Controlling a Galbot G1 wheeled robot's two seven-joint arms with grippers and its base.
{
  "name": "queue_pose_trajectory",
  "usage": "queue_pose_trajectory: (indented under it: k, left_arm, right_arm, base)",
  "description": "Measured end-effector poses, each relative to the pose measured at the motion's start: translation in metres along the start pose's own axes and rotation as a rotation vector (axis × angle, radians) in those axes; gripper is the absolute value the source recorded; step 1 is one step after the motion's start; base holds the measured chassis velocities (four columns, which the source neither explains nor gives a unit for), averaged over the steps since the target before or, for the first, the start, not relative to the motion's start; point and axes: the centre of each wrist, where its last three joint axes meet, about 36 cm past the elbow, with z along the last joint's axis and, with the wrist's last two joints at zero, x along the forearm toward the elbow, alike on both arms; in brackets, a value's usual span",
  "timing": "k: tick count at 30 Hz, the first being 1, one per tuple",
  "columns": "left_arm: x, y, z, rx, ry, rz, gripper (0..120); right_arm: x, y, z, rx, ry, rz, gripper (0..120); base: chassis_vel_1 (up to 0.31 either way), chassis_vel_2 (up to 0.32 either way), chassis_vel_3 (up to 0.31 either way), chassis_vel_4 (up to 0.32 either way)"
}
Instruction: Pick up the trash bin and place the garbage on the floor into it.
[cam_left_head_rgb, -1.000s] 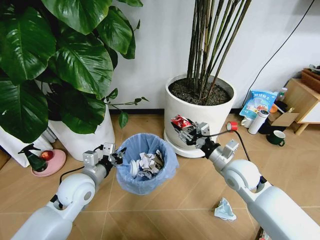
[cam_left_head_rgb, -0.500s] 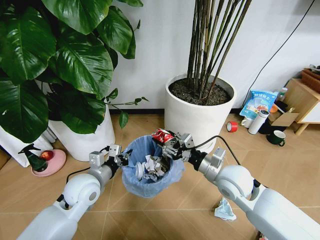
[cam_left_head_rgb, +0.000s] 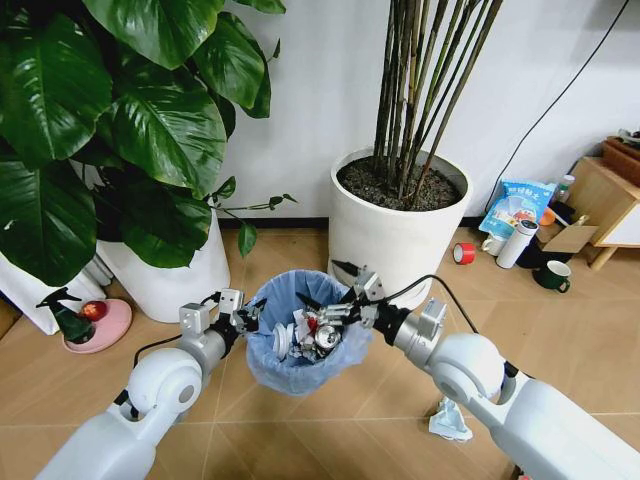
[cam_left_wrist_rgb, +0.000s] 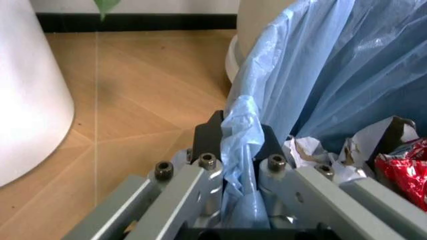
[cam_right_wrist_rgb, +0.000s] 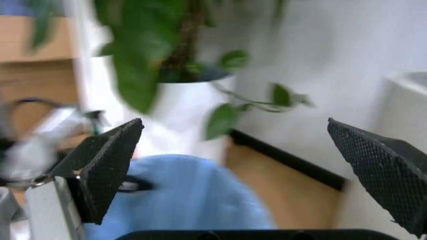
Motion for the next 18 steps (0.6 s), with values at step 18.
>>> queue_pose_trajectory:
  k: [18]
  left_arm:
    - [0.020,0.001,-0.005,-0.013,-0.043,-0.036,1]
  right_arm:
    - [0.105,-0.046,0.082,-0.039,0.290,0.431,100]
  base:
    - [0.000,0.000,0.000,0.000]
